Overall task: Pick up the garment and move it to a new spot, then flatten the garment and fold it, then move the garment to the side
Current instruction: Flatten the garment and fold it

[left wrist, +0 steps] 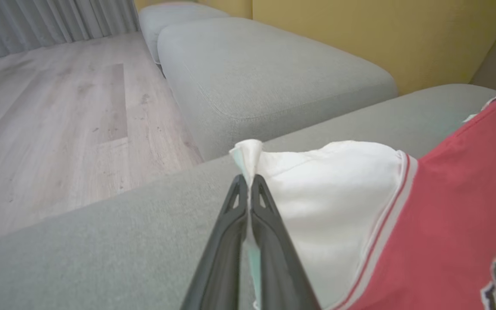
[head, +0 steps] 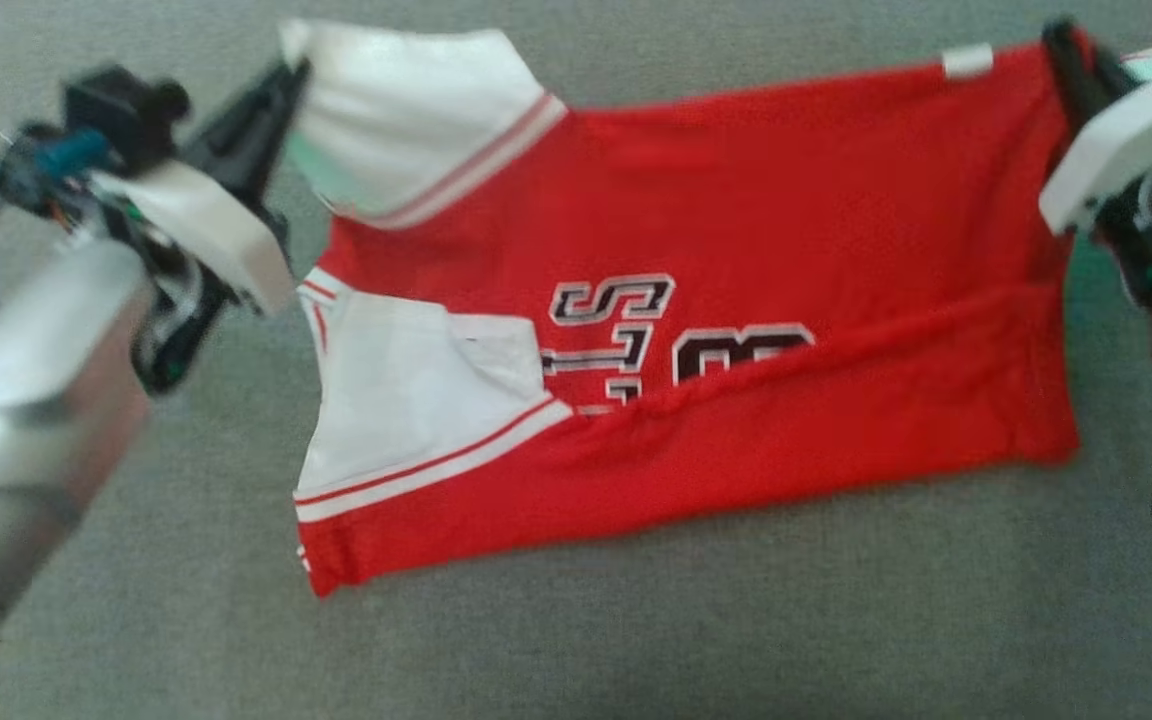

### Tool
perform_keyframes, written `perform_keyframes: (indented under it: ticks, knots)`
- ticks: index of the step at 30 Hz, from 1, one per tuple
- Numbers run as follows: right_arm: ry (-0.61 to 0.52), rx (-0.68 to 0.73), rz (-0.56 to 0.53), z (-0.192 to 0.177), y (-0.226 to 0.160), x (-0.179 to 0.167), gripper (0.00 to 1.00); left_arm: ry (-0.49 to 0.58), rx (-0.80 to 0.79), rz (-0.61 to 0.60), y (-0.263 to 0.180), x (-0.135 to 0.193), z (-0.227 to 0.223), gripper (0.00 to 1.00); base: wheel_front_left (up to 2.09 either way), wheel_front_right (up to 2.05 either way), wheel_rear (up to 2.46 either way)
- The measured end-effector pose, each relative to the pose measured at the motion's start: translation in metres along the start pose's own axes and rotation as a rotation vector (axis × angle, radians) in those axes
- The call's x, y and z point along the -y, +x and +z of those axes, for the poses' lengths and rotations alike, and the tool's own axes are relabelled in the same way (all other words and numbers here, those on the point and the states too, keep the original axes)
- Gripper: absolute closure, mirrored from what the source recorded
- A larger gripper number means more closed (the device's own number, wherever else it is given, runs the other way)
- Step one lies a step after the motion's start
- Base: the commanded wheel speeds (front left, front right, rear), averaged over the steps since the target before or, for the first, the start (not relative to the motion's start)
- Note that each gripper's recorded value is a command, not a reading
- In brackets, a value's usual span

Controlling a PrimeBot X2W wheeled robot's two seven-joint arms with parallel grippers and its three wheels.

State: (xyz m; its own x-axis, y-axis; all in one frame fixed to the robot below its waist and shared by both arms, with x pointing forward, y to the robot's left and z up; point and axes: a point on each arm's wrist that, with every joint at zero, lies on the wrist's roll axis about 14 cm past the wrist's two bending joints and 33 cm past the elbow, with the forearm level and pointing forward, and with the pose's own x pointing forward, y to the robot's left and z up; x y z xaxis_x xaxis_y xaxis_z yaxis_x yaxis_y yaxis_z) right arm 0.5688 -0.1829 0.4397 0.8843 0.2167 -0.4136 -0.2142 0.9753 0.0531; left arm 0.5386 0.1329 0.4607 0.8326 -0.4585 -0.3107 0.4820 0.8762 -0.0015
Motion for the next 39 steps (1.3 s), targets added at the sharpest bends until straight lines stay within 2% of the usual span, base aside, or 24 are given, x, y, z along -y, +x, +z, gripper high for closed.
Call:
perform_keyframes:
  ticks: [9,16,25,32,36,39]
  knots:
    - [0.072,0.187,0.000,0.061,0.015,0.001,1.00,0.036,0.141,0.078,0.035,-0.036,0.057,1.00,0.00,0.00,0.00]
    - [0.098,0.280,-0.025,0.090,0.020,0.010,1.00,0.034,0.233,0.100,0.048,-0.041,0.087,1.00,0.00,0.00,0.00]
    - [0.128,0.234,0.002,0.079,0.022,-0.001,1.00,0.048,0.209,0.071,0.034,-0.031,0.076,1.00,0.00,0.00,0.00]
    - [0.150,0.069,0.007,0.025,0.006,-0.004,1.00,0.027,0.135,-0.022,0.009,0.004,0.046,1.00,0.00,0.00,0.00]
    - [0.135,0.002,0.008,0.010,-0.006,-0.002,1.00,0.062,0.078,-0.083,-0.014,0.021,0.028,1.00,0.00,0.00,0.00]
    - [0.100,-0.043,0.010,0.001,-0.015,-0.001,1.00,0.044,0.020,-0.120,-0.033,0.032,0.009,1.00,0.00,0.00,0.00]
